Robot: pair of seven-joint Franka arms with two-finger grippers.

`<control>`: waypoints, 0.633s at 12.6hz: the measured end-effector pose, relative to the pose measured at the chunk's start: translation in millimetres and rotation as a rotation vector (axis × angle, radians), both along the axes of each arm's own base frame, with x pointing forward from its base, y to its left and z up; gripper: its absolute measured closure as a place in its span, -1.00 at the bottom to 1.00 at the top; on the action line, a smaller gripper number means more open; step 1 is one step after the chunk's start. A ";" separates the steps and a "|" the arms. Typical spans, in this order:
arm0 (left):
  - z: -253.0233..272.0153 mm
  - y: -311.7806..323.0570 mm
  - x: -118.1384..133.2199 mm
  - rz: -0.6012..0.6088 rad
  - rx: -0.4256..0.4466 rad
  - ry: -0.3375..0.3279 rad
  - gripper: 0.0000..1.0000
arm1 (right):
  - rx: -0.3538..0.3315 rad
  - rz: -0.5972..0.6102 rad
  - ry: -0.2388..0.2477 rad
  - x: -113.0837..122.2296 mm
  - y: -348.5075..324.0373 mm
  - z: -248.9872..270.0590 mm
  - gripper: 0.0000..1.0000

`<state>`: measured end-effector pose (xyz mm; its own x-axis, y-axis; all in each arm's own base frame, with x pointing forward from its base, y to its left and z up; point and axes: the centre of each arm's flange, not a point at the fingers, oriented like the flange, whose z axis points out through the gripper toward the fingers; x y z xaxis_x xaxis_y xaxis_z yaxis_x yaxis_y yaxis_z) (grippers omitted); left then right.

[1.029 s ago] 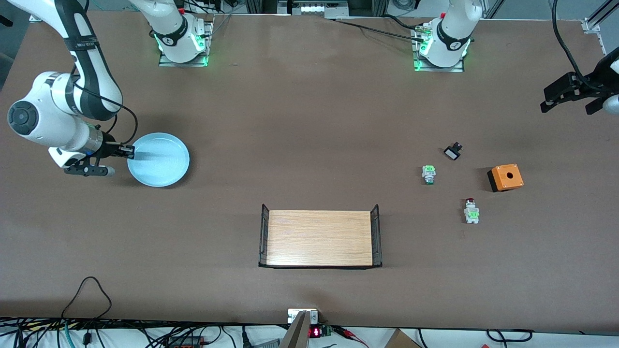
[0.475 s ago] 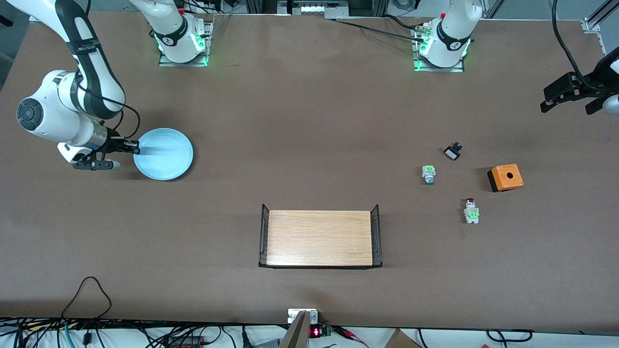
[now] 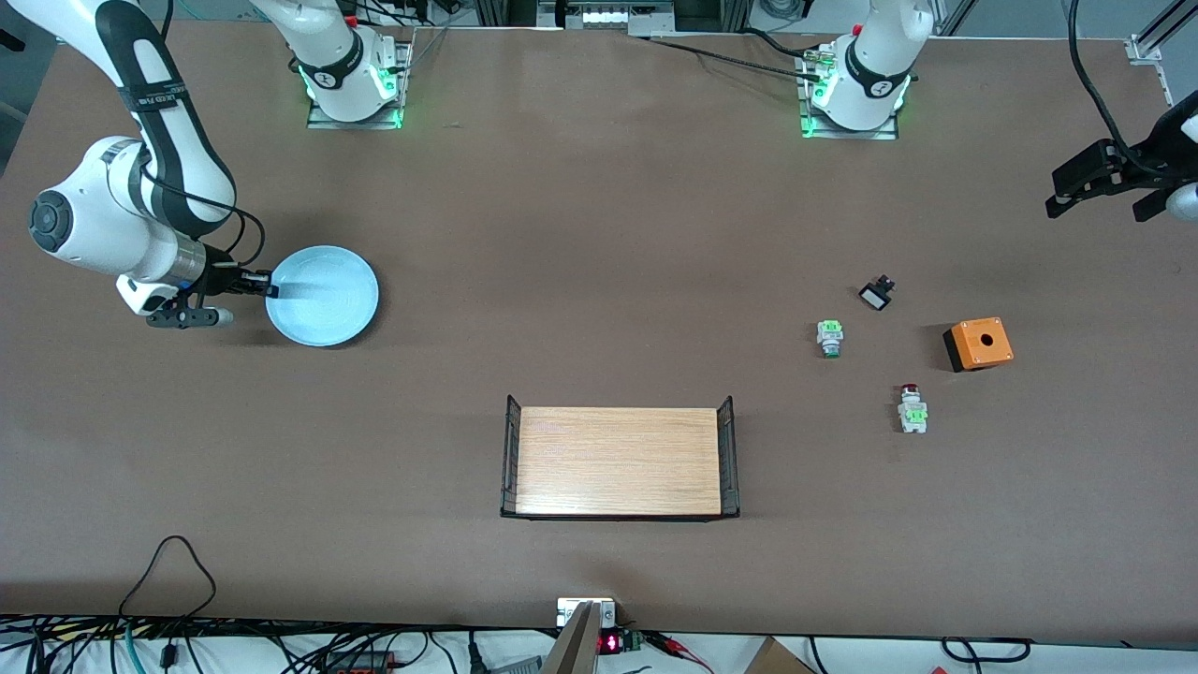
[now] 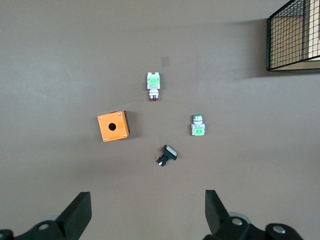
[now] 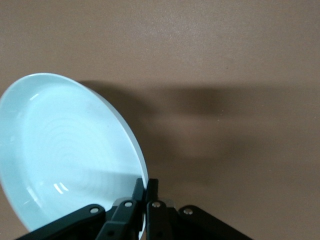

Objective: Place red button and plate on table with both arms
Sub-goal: 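Lower the plate onto the bare table with the right gripper, then open the right gripper and draw it back from the plate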

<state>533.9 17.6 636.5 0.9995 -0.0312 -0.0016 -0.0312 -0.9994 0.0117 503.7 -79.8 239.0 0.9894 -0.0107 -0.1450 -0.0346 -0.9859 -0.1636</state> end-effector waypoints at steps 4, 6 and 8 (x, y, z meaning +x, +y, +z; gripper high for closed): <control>5.5 1.3 0.0 0.002 0.000 -0.012 -1.00 | -0.006 -0.057 -0.038 16.5 11.2 28.9 -0.07; 12.8 3.0 -0.2 0.005 0.001 -0.026 -1.00 | 0.005 -0.086 -0.028 32.8 28.2 65.6 -0.52; 13.9 3.2 -1.4 0.006 0.000 -0.019 -1.00 | -0.002 -0.097 -0.029 52.0 41.2 109.3 -0.97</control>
<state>532.4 20.8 650.4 0.9995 -0.0254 0.0169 -0.0256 -0.9996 0.0108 555.7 -38.5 348.3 0.9875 -0.1066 -0.1161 -0.1249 -0.9785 -0.1641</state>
